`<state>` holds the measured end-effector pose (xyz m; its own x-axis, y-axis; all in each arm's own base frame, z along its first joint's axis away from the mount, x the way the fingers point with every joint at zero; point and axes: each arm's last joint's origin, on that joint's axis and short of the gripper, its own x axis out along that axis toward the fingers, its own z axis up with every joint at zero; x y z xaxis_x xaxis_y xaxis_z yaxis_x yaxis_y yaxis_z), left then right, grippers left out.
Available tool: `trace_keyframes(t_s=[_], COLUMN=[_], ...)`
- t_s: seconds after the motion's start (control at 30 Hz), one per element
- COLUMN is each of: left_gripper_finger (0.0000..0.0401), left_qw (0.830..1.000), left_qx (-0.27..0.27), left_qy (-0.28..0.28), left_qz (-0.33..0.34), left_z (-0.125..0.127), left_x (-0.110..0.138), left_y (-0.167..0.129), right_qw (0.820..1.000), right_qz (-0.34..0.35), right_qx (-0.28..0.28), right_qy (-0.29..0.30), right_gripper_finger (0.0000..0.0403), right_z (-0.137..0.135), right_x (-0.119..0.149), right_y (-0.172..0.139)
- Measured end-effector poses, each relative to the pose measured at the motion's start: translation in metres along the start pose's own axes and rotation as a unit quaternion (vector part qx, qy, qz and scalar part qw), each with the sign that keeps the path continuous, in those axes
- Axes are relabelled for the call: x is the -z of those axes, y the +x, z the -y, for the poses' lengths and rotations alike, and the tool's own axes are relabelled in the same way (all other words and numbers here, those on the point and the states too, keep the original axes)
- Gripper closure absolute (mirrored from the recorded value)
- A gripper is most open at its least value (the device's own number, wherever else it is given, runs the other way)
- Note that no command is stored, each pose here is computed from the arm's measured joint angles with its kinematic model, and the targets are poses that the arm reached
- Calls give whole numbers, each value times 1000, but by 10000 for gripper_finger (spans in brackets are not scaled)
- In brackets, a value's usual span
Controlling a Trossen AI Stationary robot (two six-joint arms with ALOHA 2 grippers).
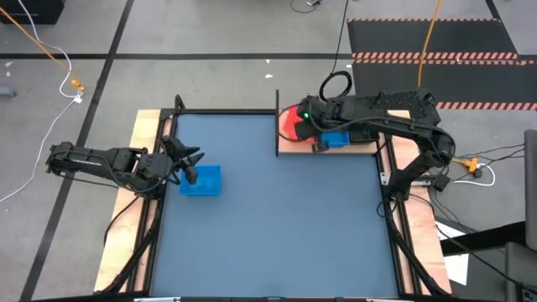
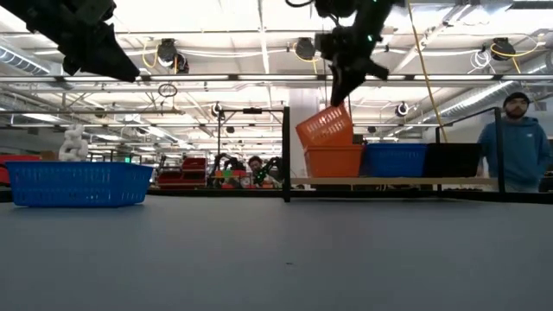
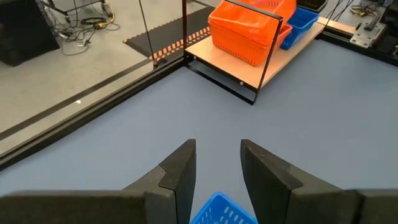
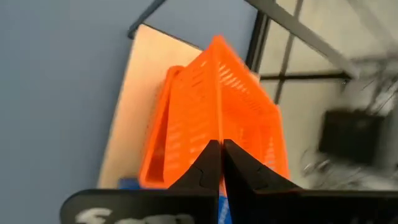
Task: Stack baskets on shelf by color
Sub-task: Adjust the orange basket, then put the blue basket on the shelf
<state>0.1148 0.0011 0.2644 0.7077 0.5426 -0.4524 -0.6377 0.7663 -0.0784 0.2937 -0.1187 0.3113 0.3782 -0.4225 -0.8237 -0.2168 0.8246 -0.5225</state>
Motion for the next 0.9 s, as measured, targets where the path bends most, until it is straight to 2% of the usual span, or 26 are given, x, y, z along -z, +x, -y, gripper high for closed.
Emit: trace_keyframes(t_s=[0.13, 0.3, 0.47, 0.6, 0.73, 0.9], left_gripper_finger=[274, 274, 274, 274, 274, 274], left_qw=[1000, 1000, 1000, 1000, 1000, 1000], left_qx=[-2, -3, -7, -9, -11, -11], left_qy=[2, 1, -3, -11, -15, -16], left_qz=[-3, -2, 2, 4, 5, 6], left_z=[0, -1, -1, -1, -1, -1], left_x=[1, 1, 0, 0, 0, 0], left_y=[0, 0, 0, 0, 0, 0], right_qw=[997, 994, 994, 991, 981, 963], right_qz=[39, 65, 93, 112, 158, 203], right_qx=[42, 74, 51, 68, 101, 126], right_qy=[-52, -38, -17, -13, 53, 128], right_gripper_finger=[402, 402, 402, 401, 376, 317], right_z=[-22, -41, -63, -76, -73, -66], right_x=[15, 40, 63, 72, 71, 68], right_y=[18, 27, 31, 31, 19, 7])
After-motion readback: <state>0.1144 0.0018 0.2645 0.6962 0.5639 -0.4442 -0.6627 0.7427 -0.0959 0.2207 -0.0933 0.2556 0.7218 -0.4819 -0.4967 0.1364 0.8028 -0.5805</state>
